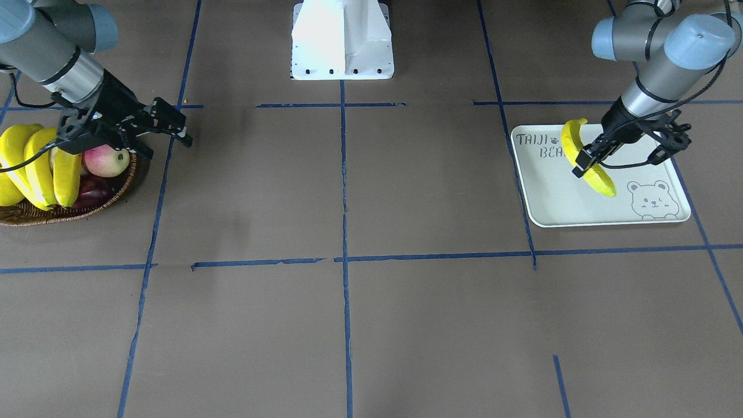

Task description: Transfer all bananas from basket to plate

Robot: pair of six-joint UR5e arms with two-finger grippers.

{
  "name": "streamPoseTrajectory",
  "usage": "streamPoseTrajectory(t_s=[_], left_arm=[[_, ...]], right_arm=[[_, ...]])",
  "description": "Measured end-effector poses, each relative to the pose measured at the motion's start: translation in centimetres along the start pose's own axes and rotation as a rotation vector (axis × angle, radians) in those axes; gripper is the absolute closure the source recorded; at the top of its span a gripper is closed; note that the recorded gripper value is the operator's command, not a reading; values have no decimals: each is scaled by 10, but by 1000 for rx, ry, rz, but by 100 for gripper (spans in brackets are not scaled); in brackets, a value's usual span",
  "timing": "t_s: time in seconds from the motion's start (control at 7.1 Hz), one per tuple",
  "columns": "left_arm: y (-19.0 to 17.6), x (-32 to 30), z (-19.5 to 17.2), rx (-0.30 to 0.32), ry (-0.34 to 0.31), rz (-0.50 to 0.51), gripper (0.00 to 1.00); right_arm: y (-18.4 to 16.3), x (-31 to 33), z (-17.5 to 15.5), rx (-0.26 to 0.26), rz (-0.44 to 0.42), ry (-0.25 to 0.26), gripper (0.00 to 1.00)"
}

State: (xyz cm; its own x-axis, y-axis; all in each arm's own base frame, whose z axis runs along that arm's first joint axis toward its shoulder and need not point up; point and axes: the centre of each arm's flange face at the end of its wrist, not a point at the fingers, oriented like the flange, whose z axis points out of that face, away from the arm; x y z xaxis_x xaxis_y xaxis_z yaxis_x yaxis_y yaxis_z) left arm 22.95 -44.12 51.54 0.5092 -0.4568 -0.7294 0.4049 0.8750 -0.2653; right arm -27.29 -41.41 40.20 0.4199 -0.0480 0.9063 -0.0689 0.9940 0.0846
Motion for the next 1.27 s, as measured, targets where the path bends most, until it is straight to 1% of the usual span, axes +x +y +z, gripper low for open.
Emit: streamPoseTrajectory(t_s=[0.28,0.42,0.56,0.7,0.85,0.99,1.13,1.27], left_arm=[[-43,-52,7,41,-65,58,100],[-62,-74,9,55,-87,85,100],[-71,-95,13,63,-98,95,97],[-76,-116,20,64,-106,92,89],[-80,-135,31,66,-107,90,50],[-83,-148,39,66,-107,89,0],[-84,-153,41,68,-101,96,0],[-83,-152,39,64,-80,109,0]], right_arm=[[2,69,-25,-5,-102,75,0],[3,91,-34,-10,-132,106,0],[3,102,-39,-16,-147,124,0],[3,107,-40,-20,-152,131,0],[3,108,-40,-22,-154,134,0],[3,108,-40,-20,-156,136,0],[3,108,-41,-19,-156,137,0],[3,108,-41,-19,-157,137,0]])
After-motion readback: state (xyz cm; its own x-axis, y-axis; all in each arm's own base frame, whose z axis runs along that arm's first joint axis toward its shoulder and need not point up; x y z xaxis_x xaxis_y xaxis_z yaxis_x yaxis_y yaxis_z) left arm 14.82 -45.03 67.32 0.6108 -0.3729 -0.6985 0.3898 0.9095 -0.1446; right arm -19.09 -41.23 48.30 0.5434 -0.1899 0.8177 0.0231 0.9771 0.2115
